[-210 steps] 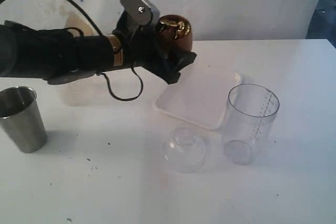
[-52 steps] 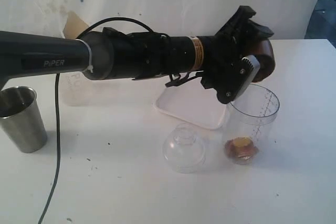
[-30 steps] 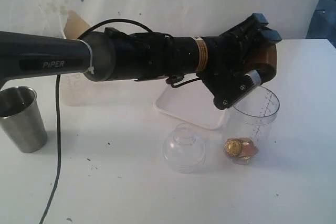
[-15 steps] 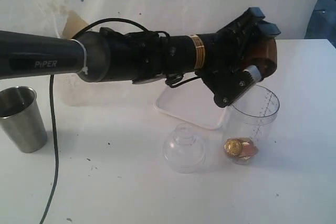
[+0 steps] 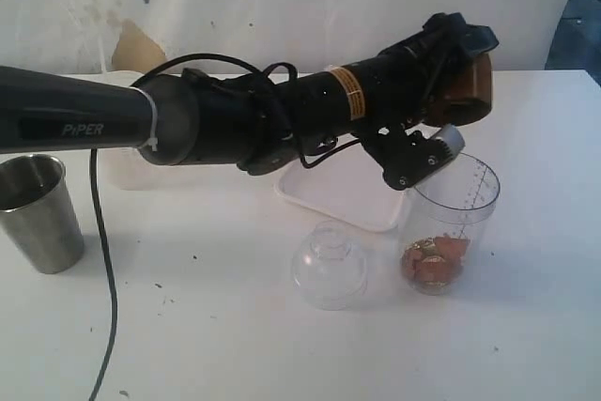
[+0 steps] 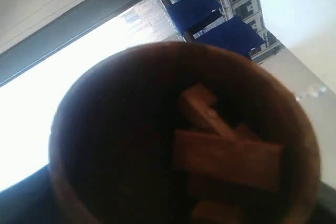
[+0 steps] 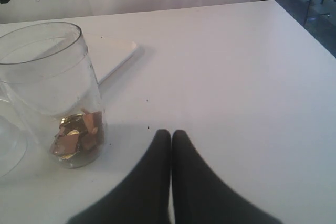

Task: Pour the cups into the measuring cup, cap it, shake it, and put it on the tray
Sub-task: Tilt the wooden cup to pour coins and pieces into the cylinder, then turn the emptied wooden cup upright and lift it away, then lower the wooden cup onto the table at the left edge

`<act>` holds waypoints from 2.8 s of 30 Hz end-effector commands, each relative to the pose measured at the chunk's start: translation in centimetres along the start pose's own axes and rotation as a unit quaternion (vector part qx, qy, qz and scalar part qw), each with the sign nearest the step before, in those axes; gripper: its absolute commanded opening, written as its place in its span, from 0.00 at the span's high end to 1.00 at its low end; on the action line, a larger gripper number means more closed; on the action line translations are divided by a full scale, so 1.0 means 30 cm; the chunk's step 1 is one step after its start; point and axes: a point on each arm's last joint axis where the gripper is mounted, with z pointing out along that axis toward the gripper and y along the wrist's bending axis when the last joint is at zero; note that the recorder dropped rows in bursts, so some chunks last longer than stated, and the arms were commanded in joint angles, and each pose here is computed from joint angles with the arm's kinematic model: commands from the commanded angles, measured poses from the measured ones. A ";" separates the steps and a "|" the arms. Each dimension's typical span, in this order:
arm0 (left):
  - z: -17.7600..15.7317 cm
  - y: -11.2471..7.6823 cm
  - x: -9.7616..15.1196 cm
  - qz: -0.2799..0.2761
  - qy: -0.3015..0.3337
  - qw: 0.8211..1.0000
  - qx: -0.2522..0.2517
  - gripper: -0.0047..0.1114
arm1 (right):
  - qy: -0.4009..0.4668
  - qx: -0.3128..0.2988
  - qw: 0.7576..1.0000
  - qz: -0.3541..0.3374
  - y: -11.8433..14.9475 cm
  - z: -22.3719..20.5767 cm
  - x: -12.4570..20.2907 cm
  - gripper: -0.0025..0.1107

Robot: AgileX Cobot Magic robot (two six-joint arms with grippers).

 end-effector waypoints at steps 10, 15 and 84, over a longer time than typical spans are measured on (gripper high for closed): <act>-0.007 0.024 -0.045 0.016 -0.009 1.000 -0.009 0.96 | -0.003 -0.003 1.000 0.000 0.001 -0.001 0.000 0.98; -0.015 -0.008 -0.068 0.022 -0.018 1.000 0.004 0.96 | -0.003 -0.003 1.000 0.000 0.001 -0.001 0.000 0.98; -1.084 -0.197 0.729 -0.758 0.467 0.406 -0.207 0.96 | -0.003 -0.003 1.000 0.000 0.001 -0.001 0.000 0.98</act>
